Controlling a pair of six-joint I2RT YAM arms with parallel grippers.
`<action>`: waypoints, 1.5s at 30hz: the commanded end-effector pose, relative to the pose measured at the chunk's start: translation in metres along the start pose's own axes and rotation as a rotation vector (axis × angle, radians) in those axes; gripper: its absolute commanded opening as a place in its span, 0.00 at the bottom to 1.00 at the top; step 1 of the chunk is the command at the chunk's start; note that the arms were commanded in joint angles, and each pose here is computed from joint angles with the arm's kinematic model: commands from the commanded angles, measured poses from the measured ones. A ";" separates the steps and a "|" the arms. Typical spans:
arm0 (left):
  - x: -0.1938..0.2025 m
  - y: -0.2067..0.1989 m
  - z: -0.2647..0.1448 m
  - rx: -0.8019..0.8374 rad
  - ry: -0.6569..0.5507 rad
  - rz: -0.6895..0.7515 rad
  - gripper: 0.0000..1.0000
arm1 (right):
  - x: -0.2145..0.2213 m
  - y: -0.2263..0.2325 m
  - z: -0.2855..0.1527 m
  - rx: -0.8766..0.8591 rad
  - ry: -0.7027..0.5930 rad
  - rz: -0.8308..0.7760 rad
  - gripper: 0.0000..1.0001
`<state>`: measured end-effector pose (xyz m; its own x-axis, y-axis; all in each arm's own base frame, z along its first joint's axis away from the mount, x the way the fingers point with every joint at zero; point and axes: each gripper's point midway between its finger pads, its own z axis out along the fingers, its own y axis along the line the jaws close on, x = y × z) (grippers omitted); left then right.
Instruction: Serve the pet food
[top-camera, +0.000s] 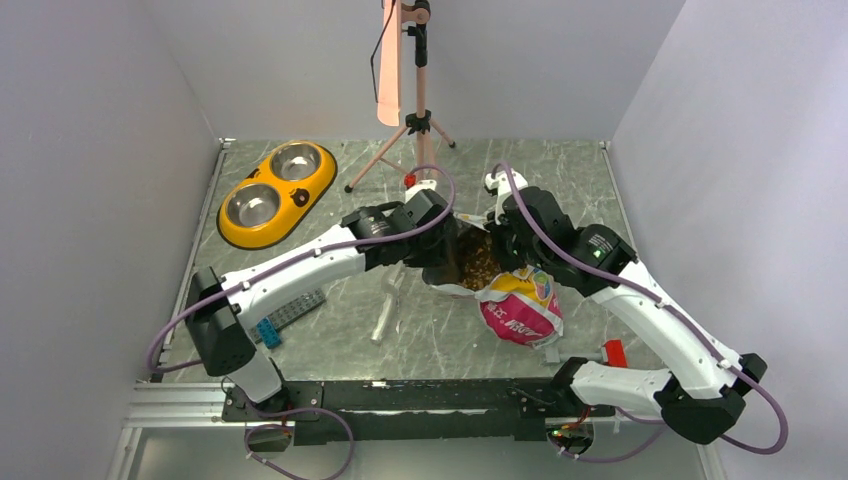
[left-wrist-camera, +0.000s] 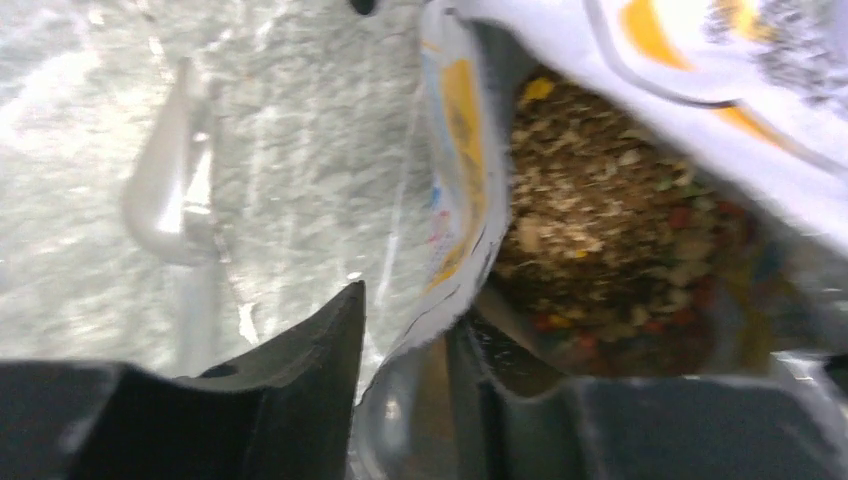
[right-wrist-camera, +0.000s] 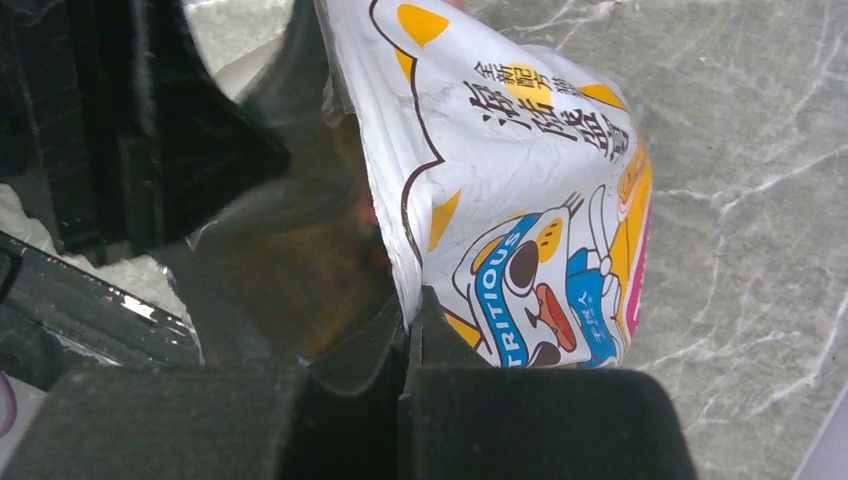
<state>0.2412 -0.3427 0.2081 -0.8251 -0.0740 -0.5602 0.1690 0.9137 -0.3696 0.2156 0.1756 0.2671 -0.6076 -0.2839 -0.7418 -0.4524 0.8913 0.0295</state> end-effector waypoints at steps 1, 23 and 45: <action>-0.019 0.033 -0.028 -0.118 -0.086 -0.026 0.28 | -0.038 -0.002 -0.040 -0.015 -0.183 0.068 0.00; 0.032 0.087 -0.104 0.166 -0.086 -0.046 0.74 | -0.018 0.003 -0.036 -0.070 -0.181 0.042 0.00; 0.071 0.133 0.029 -0.042 -0.314 0.236 0.82 | -0.016 0.008 -0.046 -0.111 -0.199 0.089 0.00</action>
<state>0.1888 -0.2151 0.0745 -0.7768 0.0572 -0.6272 0.2632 0.9342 -0.2408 0.1968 0.1620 0.2832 -0.5549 -0.2091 -0.8052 -0.4544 0.8870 0.0828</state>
